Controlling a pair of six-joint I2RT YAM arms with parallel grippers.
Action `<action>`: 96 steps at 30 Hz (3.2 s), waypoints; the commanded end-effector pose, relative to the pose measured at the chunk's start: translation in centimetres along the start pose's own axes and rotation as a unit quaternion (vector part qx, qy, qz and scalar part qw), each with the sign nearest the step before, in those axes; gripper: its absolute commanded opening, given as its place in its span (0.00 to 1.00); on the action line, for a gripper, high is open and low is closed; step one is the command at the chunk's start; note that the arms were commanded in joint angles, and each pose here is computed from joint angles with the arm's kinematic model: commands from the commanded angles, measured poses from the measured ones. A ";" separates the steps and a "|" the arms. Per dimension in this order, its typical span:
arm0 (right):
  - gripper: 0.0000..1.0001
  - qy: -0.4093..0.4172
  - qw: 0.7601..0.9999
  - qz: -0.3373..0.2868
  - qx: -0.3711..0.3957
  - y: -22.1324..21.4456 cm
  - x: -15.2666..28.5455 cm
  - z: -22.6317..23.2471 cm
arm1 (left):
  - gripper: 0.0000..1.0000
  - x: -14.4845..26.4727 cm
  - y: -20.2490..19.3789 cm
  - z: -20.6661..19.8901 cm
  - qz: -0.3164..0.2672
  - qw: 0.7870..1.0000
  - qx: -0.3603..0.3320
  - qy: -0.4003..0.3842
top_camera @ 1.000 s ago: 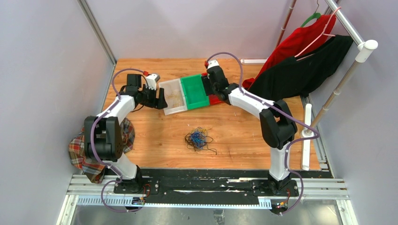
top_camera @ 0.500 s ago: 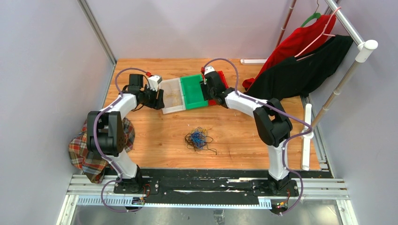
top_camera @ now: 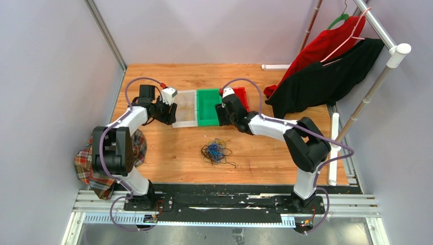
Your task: Untangle the cables
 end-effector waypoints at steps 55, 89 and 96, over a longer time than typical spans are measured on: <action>0.01 0.268 0.948 -0.170 0.012 4.5 15.5 9.4 | 0.98 14.6 1.5 -14.1 -0.077 0.951 -0.121 -0.274; 0.01 0.369 0.921 -0.125 -0.013 3.5 13.9 13.0 | 0.14 10.2 -2.2 -17.0 0.006 0.890 -0.317 -0.327; 0.01 0.367 0.922 -0.124 -0.016 3.5 14.0 13.0 | 0.26 10.9 -2.6 -17.5 0.000 0.891 -0.301 -0.339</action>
Point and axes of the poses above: each gripper's point midway between its finger pads, its own x axis back along the fingers, its own z axis along the line the jaws close on, y = z × x, the point moved 6 cm from there along x, back along the fingers, and after that the axes turned 12 degrees about x, right-handed, at the moved point
